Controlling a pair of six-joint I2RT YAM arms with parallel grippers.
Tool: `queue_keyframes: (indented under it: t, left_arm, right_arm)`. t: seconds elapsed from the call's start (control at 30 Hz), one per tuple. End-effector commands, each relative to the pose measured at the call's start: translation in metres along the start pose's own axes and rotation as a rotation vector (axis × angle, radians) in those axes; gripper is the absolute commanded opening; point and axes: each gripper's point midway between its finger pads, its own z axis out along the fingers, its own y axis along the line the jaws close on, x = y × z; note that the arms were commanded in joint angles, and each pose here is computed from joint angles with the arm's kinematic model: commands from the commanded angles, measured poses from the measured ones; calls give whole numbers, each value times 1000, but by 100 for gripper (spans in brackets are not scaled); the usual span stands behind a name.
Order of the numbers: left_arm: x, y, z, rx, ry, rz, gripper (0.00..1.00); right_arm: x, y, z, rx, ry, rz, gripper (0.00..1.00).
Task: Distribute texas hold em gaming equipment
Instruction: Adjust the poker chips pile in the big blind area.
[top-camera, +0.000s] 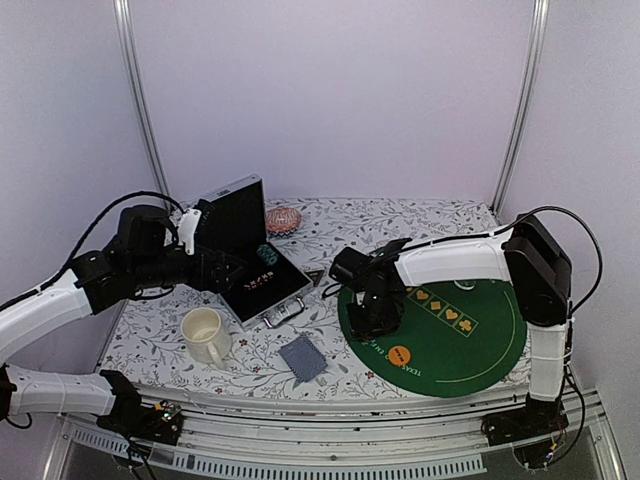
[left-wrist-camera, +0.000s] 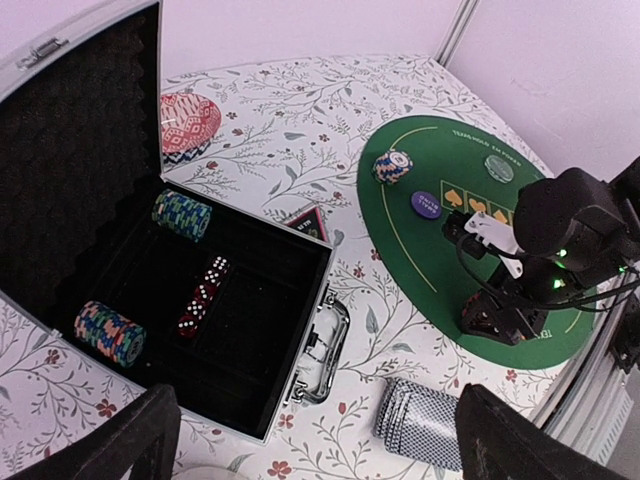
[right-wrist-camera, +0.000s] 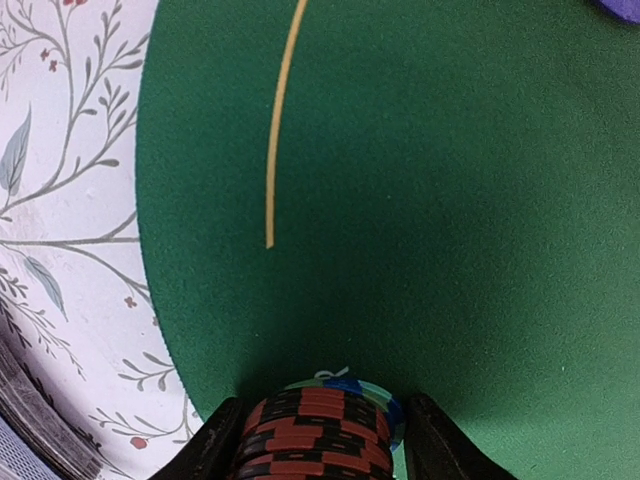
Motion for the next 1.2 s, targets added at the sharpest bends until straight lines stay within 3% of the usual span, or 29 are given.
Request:
queue_keyframes:
  t: [0.0, 0.33, 0.5, 0.83, 0.97, 1.17]
  left_arm:
    - [-2, 3, 1, 0, -1, 1, 98]
    - [-3, 5, 2, 5, -3, -10, 98]
    - [-3, 7, 2, 4, -2, -15, 98]
    - [-3, 9, 2, 4, -1, -21, 98]
    - [-2, 10, 3, 2, 1, -22, 98]
    - [-2, 11, 5, -1, 7, -13, 98]
  right_arm:
    - [8, -5, 2, 26, 11, -9, 52]
    - [9, -3, 0, 15, 9, -17, 48]
    - [11, -5, 2, 23, 17, -22, 60]
    - [12, -7, 1, 36, 17, -33, 64]
    - [5, -4, -12, 23, -14, -49, 71]
    - [-8, 0, -37, 0, -73, -73, 91]
